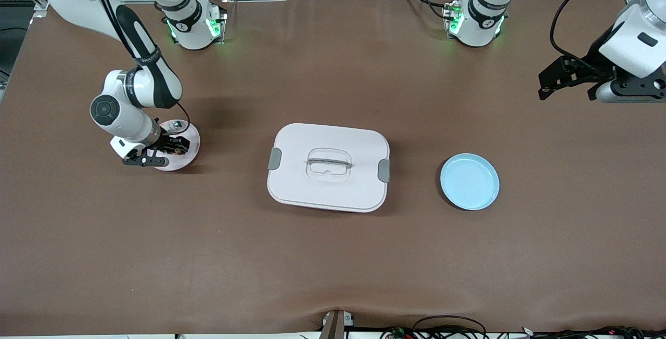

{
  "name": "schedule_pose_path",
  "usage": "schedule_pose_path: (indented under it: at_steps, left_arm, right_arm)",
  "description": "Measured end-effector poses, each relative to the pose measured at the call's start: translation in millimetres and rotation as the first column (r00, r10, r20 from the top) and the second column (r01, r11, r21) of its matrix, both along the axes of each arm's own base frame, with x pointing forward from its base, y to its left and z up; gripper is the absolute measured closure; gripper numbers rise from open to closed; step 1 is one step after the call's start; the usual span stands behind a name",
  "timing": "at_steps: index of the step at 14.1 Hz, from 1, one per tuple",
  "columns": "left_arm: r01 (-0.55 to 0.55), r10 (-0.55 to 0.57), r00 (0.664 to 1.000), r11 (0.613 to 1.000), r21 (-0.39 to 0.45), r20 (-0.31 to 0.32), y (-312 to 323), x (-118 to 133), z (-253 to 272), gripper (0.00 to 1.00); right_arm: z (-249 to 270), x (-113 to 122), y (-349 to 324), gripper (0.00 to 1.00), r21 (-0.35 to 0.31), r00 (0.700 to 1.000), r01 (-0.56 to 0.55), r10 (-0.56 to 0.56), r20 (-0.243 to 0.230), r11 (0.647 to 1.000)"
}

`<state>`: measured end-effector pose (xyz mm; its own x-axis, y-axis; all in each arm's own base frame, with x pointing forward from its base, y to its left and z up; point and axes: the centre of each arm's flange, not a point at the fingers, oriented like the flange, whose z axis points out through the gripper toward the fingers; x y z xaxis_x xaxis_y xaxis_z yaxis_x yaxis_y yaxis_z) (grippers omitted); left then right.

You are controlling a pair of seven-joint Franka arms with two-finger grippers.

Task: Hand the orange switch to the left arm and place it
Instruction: 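Lower the right gripper and close it on the orange switch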

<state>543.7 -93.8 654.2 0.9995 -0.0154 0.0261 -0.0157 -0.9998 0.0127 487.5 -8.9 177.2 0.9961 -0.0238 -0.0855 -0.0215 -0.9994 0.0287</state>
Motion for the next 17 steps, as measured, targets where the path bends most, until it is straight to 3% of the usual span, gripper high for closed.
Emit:
schedule_pose_path:
  at_steps: [14, 17]
  left_arm:
    - [0.0, 0.0, 1.0, 1.0, 0.0, 0.0, 0.0, 0.1, -0.1, 0.0]
    - [0.0, 0.0, 1.0, 1.0, 0.0, 0.0, 0.0, 0.1, -0.2, 0.0]
  right_arm:
    - [1.6, 1.9, 2.2, 0.27, 0.0, 1.0, -0.005, 0.005, 0.005, 1.0]
    - [11.3, 3.4, 3.4, 0.27, 0.003, 1.0, -0.005, 0.006, -0.022, 1.0]
